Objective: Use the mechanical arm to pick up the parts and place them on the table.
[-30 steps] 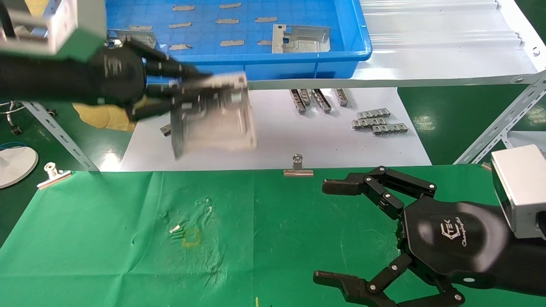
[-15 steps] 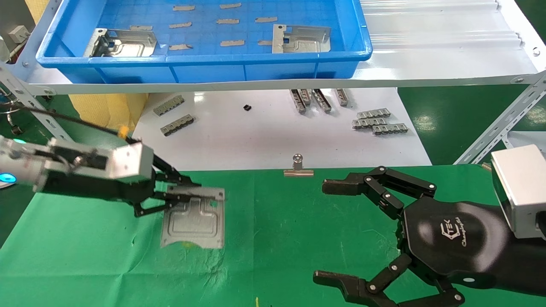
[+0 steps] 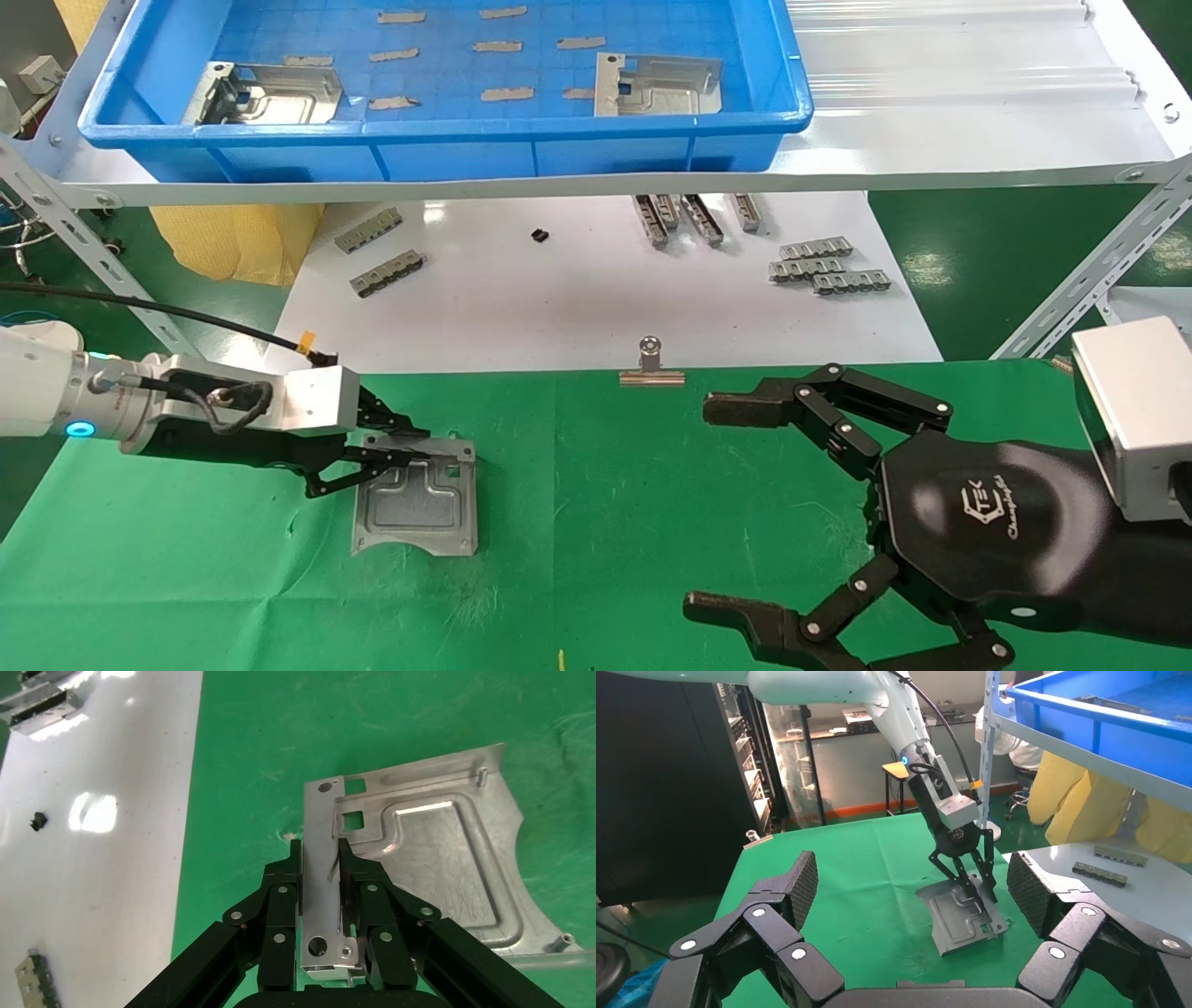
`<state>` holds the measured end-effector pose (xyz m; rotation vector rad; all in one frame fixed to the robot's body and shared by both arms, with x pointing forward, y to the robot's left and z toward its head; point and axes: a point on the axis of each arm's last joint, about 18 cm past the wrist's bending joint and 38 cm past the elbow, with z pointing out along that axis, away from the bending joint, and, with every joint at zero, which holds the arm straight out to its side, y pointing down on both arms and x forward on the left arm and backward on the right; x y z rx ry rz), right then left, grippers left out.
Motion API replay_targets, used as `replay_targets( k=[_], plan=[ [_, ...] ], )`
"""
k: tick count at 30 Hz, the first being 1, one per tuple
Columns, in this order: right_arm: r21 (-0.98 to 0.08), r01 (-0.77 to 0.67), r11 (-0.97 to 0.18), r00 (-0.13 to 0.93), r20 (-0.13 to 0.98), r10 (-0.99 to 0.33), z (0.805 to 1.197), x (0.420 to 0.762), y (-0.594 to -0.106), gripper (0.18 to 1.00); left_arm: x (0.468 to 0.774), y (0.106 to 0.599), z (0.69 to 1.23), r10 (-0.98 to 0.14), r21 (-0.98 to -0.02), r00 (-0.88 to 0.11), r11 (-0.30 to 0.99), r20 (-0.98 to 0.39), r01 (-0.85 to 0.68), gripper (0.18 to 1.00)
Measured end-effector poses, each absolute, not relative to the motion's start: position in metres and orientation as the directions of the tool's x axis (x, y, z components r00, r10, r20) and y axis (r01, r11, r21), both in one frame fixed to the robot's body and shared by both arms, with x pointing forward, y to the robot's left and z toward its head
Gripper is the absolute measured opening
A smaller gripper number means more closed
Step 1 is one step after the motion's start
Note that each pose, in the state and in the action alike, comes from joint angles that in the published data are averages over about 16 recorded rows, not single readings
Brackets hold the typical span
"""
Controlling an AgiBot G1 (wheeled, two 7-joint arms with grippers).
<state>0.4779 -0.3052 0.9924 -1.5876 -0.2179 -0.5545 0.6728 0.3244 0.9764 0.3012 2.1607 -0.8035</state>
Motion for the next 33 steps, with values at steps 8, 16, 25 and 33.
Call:
replay_targets(
  k=[8,16,25,33],
  plan=[
    [-0.882,0.460,-0.106,0.861,0.472,-0.189,0.992,0.478,-0.305,1.000,0.665,0.323,0.979,-0.067,-0.492,-0.665,0.728,-0.744,0.477,0.324],
    [-0.882,0.460,-0.106,0.861,0.472,-0.189,0.992,0.478,-0.305,1.000,0.651,0.328,0.980,-0.177,-0.637,-0.714,0.627,-0.677,0.449,0.429],
    [-0.882,0.460,-0.106,0.861,0.472,-0.190,0.992,0.478,-0.305,1.000,0.646,0.334,0.976,-0.267,-0.734,-0.747,0.549,-0.608,0.400,0.612],
    [-0.882,0.460,-0.106,0.861,0.472,-0.190,0.992,0.478,-0.305,1.000,0.645,0.333,0.975,-0.277,-0.746,-0.746,0.523,-0.606,0.412,0.786]
  ],
)
